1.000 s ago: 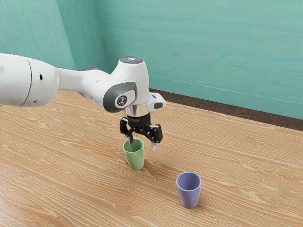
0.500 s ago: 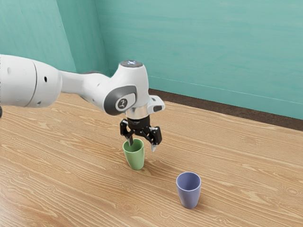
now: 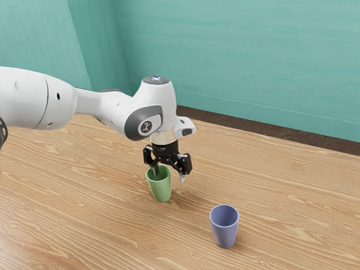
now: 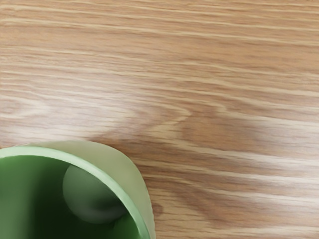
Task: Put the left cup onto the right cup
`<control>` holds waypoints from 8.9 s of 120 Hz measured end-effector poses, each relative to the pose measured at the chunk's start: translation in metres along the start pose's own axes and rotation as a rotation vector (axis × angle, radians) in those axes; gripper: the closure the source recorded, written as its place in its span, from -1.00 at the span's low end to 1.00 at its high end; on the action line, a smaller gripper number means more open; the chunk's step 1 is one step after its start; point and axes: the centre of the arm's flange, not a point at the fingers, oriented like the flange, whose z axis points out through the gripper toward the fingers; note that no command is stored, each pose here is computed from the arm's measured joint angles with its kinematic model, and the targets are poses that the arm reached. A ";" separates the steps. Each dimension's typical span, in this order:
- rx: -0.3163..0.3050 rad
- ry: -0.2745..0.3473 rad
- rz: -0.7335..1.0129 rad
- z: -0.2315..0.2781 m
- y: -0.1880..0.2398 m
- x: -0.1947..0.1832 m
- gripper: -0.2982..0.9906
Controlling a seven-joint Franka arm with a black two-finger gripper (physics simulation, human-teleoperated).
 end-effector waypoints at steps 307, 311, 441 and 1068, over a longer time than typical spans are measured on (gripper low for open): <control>0.004 0.029 -0.032 0.003 -0.012 0.005 0.67; 0.005 0.031 -0.031 0.000 -0.011 0.005 0.67; 0.064 0.053 0.064 -0.088 0.126 -0.060 0.67; 0.065 0.030 -0.249 -0.071 0.253 -0.090 0.65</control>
